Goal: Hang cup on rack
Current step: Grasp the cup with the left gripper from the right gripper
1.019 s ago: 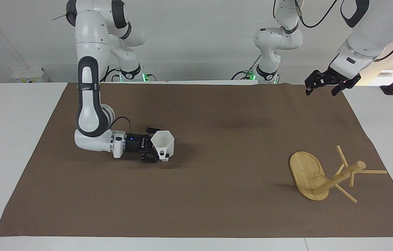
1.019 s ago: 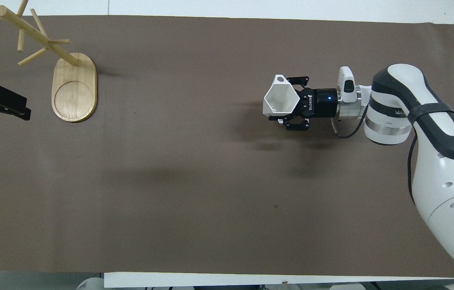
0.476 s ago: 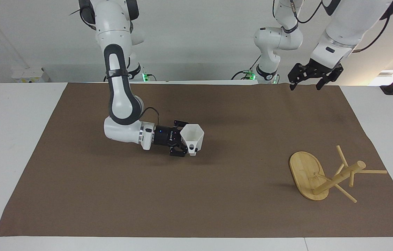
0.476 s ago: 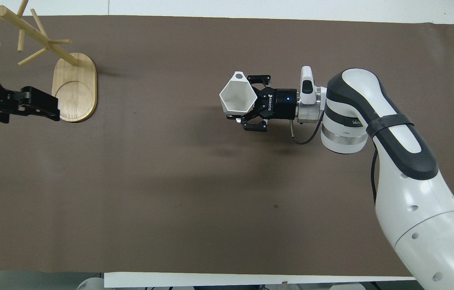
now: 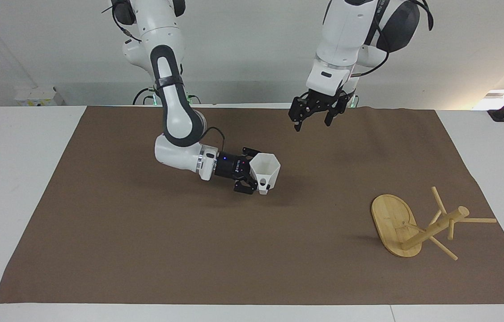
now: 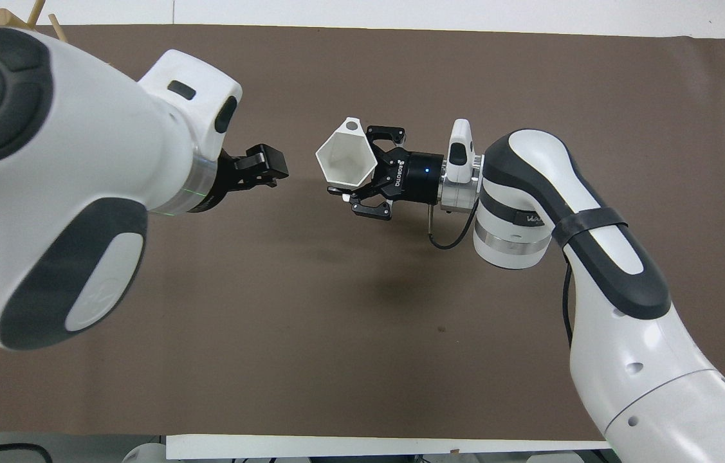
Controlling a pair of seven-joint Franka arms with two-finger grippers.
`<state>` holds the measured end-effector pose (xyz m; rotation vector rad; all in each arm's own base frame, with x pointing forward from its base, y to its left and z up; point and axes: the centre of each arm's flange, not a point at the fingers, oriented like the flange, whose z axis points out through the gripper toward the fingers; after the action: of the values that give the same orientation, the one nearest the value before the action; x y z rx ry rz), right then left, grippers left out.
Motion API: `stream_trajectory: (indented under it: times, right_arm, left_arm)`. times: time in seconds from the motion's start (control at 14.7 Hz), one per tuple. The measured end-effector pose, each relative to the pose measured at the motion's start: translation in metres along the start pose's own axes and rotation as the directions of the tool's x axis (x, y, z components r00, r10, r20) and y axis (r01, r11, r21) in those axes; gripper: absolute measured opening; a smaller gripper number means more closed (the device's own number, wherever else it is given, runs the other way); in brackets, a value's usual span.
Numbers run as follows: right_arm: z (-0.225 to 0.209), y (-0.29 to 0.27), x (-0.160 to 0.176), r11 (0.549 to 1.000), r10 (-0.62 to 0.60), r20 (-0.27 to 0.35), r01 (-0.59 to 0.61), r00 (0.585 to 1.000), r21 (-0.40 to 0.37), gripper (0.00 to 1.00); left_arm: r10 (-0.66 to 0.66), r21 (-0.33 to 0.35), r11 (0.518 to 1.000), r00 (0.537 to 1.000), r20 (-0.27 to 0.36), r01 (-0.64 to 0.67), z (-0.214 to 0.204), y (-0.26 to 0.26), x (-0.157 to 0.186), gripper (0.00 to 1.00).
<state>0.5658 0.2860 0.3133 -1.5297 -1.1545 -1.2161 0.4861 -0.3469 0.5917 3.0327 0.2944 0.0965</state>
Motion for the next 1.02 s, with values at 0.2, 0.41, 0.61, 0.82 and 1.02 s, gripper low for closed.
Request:
stream_trajectory:
  times: [0.2,0.41,0.61,0.82,1.02]
  right_arm:
    - [0.005,-0.007,-0.005,1.000,0.002,-0.001,-0.002,1.000,-0.004,0.78]
    - [0.003,-0.006,-0.006,1.000,-0.004,0.000,0.004,1.000,-0.008,0.78]
    - [0.000,-0.006,-0.008,1.000,-0.010,0.002,0.010,1.000,-0.011,0.78]
    - [-0.003,-0.009,-0.005,1.000,-0.011,0.004,0.011,1.000,-0.015,0.78]
    - [-0.006,-0.012,-0.007,1.000,-0.006,0.010,0.006,1.000,-0.017,0.78]
  left_arm:
    - [-0.034,-0.027,0.999,0.999,-0.018,0.034,0.034,0.019,0.012,1.00]
    - [-0.038,-0.023,0.999,0.999,-0.013,0.037,0.063,0.028,0.020,1.00]
    - [-0.024,-0.012,1.000,1.000,0.002,0.024,0.088,0.040,0.017,1.00]
    - [-0.016,-0.010,1.000,1.000,0.005,0.016,0.095,0.047,0.012,0.99]
    - [-0.053,-0.011,0.999,0.999,0.007,0.053,0.096,0.055,0.003,0.89]
